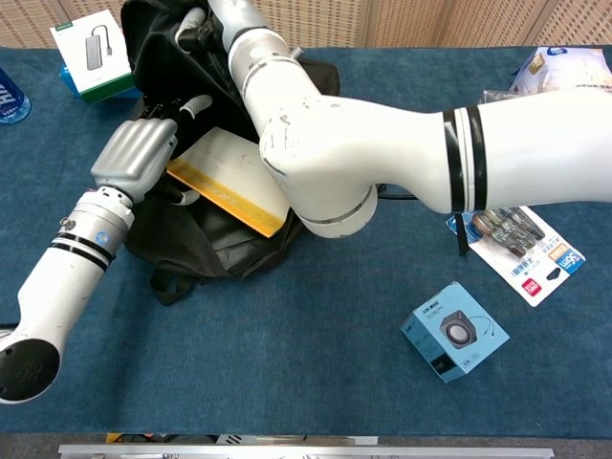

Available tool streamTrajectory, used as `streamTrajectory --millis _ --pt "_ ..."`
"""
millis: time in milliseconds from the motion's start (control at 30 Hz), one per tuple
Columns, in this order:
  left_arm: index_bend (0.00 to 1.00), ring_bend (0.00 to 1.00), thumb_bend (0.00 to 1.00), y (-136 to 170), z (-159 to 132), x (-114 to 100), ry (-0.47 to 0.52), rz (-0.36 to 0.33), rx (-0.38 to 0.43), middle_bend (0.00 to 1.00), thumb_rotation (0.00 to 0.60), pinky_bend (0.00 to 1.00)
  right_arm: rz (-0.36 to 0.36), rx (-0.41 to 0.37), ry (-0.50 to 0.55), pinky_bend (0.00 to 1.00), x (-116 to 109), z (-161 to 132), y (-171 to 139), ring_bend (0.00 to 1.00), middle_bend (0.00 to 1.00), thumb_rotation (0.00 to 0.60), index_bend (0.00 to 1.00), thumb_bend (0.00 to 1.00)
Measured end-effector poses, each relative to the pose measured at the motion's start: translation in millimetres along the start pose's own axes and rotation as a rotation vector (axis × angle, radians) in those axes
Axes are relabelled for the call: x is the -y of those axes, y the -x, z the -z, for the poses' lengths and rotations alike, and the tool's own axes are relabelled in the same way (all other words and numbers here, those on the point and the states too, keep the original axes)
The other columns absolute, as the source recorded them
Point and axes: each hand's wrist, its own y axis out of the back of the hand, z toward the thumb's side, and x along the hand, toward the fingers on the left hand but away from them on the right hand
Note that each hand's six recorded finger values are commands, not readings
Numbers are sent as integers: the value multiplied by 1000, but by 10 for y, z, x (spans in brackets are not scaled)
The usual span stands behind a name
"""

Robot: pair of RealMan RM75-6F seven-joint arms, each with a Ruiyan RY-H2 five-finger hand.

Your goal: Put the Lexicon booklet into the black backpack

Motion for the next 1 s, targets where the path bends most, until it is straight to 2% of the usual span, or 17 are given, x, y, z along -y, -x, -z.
streamTrajectory --millis 300,733,1000 --pt "0 0 116 157 139 -65 0 17 -25 0 600 90 15 -2 10 789 -67 17 27 615 584 600 693 980" --pt "0 0 116 545 548 -421 28 -11 -93 0 600 90 -4 -2 3 790 -88 111 8 615 580 600 693 979" --pt "0 0 116 716 861 -647 51 -50 -162 0 600 90 -51 -6 -32 774 -81 192 -47 577 544 600 688 970"
